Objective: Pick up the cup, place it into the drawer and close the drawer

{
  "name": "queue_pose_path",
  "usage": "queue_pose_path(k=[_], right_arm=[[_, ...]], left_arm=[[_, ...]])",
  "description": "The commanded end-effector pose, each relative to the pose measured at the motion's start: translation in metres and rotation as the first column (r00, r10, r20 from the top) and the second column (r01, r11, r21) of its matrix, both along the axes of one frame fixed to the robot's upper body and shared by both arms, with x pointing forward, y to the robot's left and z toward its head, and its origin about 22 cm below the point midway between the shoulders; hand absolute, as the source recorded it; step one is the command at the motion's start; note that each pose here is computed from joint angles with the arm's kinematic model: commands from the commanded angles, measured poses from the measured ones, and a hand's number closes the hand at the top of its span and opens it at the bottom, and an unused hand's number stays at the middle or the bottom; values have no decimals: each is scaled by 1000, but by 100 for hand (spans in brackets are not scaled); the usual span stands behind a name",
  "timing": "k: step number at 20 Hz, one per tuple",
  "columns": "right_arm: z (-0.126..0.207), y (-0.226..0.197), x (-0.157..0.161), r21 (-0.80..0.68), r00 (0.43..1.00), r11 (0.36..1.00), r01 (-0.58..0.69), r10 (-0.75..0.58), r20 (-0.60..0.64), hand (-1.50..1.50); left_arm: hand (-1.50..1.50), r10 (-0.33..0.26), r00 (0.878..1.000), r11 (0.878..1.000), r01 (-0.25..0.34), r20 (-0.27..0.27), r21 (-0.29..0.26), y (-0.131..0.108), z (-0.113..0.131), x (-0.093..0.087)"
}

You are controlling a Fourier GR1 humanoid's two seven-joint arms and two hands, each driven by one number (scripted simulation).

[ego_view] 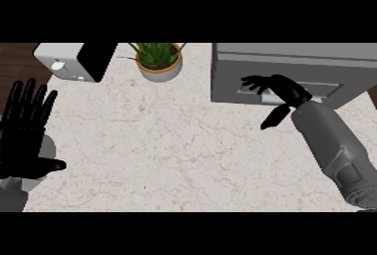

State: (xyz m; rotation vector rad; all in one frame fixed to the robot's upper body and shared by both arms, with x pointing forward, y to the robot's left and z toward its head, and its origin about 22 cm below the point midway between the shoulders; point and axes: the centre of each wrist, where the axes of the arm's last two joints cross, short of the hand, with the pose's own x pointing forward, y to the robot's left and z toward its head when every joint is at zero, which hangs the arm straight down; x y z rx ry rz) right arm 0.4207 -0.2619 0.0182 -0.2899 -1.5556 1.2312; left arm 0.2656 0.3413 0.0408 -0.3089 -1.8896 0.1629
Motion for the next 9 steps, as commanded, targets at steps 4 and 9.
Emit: queue_pose_path(k=[4, 9], right_arm=[[31, -31, 13, -5, 989, 989, 151, -151, 4, -150], [25, -29, 11, -41, 992, 991, 130, -130, 4, -150]], left_arm=[[-150, -31, 999, 999, 30, 15, 20, -5, 13, 12], [-150, -8, 1000, 1000, 7, 10, 22, -7, -2, 4]])
